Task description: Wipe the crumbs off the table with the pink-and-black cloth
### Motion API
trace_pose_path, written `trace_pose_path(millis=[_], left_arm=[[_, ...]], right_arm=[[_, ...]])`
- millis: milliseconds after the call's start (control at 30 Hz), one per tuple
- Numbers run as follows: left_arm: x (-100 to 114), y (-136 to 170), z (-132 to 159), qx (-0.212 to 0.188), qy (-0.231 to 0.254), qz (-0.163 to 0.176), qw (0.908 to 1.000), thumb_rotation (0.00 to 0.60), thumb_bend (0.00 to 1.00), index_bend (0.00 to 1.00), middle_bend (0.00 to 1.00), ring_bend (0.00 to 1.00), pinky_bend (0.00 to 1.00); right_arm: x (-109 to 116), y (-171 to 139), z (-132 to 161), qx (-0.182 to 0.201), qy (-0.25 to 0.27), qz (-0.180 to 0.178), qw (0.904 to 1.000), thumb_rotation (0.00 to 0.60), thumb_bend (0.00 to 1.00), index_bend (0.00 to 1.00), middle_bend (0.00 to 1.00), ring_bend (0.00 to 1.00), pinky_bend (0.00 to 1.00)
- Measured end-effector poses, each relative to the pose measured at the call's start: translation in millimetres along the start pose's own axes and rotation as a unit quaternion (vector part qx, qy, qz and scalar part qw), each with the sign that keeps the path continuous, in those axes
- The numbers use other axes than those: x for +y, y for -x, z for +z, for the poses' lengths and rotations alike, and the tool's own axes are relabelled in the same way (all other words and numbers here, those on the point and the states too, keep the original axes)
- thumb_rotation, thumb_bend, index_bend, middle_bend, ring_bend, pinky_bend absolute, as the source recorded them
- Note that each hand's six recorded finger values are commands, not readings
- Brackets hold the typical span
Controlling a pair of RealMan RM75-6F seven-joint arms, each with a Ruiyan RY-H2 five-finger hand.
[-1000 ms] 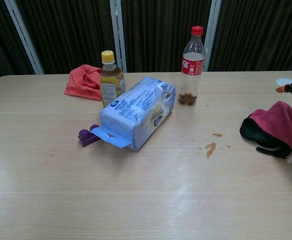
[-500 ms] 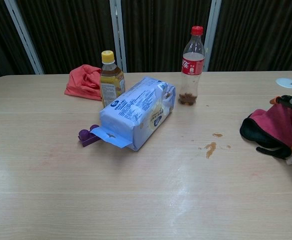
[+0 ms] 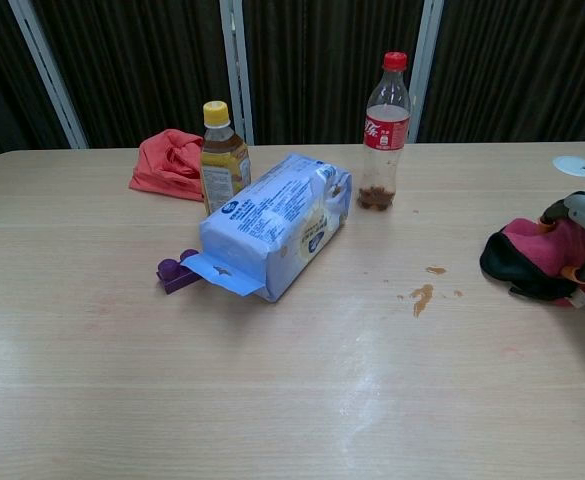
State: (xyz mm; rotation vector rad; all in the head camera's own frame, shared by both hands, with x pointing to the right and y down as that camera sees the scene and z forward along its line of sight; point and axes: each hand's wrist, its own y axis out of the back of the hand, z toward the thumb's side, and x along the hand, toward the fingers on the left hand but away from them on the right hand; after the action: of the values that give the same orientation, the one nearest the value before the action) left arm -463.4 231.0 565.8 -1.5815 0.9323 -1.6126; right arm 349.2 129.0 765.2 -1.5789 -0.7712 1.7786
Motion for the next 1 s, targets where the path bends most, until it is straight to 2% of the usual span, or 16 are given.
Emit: trace_pose_path(millis=[67,233,333,700,833,1000], left_arm=[[0.4,0.2,0.1,0.000,0.001,0.001,1.0000,0.600,0.00,0.00,0.00,0.00,0.00],[0.7,0.8,0.6,-0.001,0.003,0.002,1.0000,0.600,0.00,0.01,0.00,0.00,0.00],[1.1,0.9,1.3,-0.003,0.004,0.004,1.0000,0.600,0.00,0.01,0.00,0.00,0.00],[1.1,2.7,2.4,-0.002,0.007,0.005,1.0000,0.600,0.00,0.02,0.00,0.00,0.00],[1.0,3.1,2.2,-0.001,0.008,0.004,1.0000,0.600,0.00,0.02,0.00,0.00,0.00],[0.7,2.8,1.7,-0.001,0.013,0.001,0.9999,0.600,0.00,0.02,0.00,0.00,0.00]], right_arm=[[-1.8,-0.9,-1.2,-0.001,0.000,-0.001,1.0000,0.600,0.38,0.44,0.30,0.19,0.43],[0.5,-4.4,-0.4,0.000,0.006,-0.017,0.9998,0.600,0.50,0.63,0.55,0.45,0.62],[3.8,-9.0,4.3,0.006,0.021,-0.029,0.9993,0.600,0.52,0.72,0.63,0.52,0.69],[21.0,-26.8,43.2,0.043,0.101,-0.057,0.9923,0.600,0.53,0.74,0.65,0.54,0.72],[22.5,-29.9,65.0,0.060,0.117,-0.053,0.9899,0.600,0.53,0.74,0.65,0.54,0.72],[16.8,-40.6,97.9,0.099,0.119,-0.039,0.9872,0.600,0.53,0.74,0.65,0.54,0.72]])
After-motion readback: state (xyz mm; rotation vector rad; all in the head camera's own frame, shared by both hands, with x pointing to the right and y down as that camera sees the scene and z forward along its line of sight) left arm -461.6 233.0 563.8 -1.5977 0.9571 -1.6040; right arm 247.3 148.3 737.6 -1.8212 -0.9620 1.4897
